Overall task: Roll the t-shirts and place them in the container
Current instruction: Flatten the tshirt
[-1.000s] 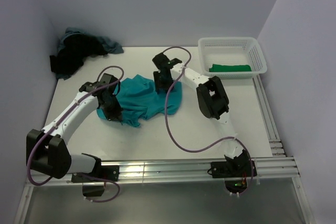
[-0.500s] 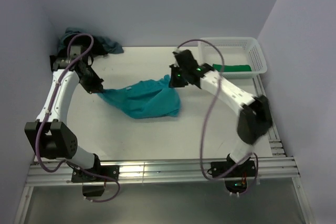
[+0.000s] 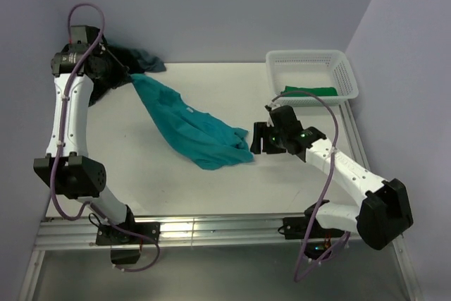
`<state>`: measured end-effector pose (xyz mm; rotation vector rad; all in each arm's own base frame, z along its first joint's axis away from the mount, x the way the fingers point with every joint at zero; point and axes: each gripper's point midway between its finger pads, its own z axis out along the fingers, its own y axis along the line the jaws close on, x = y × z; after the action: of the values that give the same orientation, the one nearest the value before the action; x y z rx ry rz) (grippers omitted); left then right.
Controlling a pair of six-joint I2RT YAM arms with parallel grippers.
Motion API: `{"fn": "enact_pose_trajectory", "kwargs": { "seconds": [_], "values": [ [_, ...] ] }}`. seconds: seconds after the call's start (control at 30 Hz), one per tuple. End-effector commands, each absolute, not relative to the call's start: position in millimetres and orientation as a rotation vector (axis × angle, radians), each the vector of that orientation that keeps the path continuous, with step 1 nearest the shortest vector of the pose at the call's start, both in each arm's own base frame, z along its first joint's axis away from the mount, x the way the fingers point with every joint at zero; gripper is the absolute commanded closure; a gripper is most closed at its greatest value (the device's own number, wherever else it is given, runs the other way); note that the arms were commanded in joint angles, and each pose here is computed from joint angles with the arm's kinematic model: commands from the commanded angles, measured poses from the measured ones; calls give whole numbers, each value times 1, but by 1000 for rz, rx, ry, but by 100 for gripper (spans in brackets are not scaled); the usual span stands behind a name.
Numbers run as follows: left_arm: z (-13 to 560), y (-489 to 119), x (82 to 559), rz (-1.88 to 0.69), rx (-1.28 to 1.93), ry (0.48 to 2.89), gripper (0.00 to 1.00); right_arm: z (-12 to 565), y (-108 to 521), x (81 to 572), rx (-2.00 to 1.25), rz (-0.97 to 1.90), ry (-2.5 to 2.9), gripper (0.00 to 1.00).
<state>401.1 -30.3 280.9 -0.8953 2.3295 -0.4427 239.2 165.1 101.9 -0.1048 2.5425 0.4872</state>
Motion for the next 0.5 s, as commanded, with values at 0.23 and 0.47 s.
{"fn": "enact_pose_trajectory", "kwargs": {
  "seconds": [0.23, 0.47],
  "values": [
    [401, -55, 412, -719, -683, 2025, 100, 154, 251, 338, -156, 728, 2485, 24],
    [387, -58, 392, -724, -663, 2050, 100, 141, 314, 366, -265, 867, 2513, 22]
  ]
}}
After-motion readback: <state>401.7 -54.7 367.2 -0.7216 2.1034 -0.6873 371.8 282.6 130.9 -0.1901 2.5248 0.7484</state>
